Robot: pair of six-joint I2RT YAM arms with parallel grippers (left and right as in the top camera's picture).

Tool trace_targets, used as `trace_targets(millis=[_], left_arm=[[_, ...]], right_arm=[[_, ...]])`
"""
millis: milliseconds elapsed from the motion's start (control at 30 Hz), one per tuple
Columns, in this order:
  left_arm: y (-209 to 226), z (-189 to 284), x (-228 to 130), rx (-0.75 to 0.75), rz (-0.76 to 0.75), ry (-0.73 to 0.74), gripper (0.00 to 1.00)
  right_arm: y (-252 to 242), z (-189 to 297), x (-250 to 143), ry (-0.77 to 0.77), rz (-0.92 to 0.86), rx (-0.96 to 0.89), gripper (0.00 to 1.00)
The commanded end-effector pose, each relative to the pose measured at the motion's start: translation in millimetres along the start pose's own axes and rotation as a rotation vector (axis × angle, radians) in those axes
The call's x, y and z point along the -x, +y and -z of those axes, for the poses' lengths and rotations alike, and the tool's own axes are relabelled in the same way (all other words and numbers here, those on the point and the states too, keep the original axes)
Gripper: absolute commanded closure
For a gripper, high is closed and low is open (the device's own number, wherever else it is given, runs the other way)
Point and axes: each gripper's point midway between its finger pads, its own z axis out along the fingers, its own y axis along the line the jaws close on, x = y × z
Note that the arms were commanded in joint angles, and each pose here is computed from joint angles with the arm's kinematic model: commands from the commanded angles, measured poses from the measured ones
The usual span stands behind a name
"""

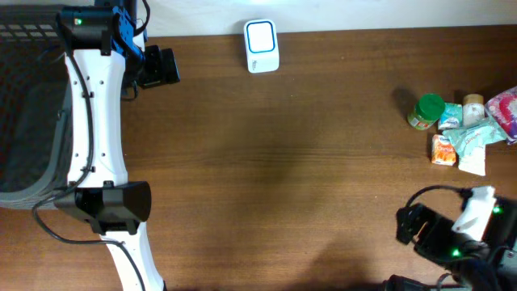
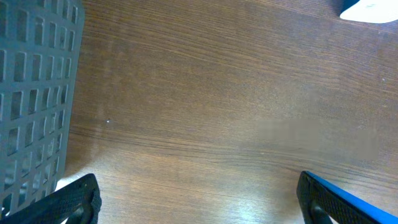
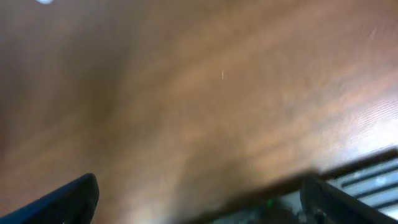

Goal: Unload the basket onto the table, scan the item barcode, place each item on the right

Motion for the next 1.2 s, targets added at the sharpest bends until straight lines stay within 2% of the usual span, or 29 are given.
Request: trace_targets(millis=[0, 433, 467, 567, 733, 1000, 1167], left_arm=[[0, 9, 1, 0.000, -0.014, -0.023, 0.01], [0, 9, 1, 0.000, -0.014, -0.023, 0.01], [0, 9, 1, 0.000, -0.014, -0.023, 0.01], [0, 9, 1, 0.000, -0.014, -0.023, 0.01], [0, 9, 1, 0.000, -0.014, -0.023, 0.01], [0, 9, 1, 0.000, -0.014, -0.023, 0.01], [0, 9, 1, 0.000, -0.014, -0.023, 0.01]], right_arm=[[-1, -14, -15, 0.076, -0.010, 0.013, 0.01], [-8, -22, -18, 0.053, 0.000, -0.003, 0.01], [-7, -25, -18, 0.024, 0.018, 0.010, 0.01], [21, -40, -20, -0.090, 0.335, 0.174, 0.01], [57, -50, -6, -0.380, 0.648, 0.344, 0.01], [56, -93, 18, -0.736, 0.673, 0.353, 0.01], [56, -121, 23, -0.853, 0.674, 0.373, 0.01]])
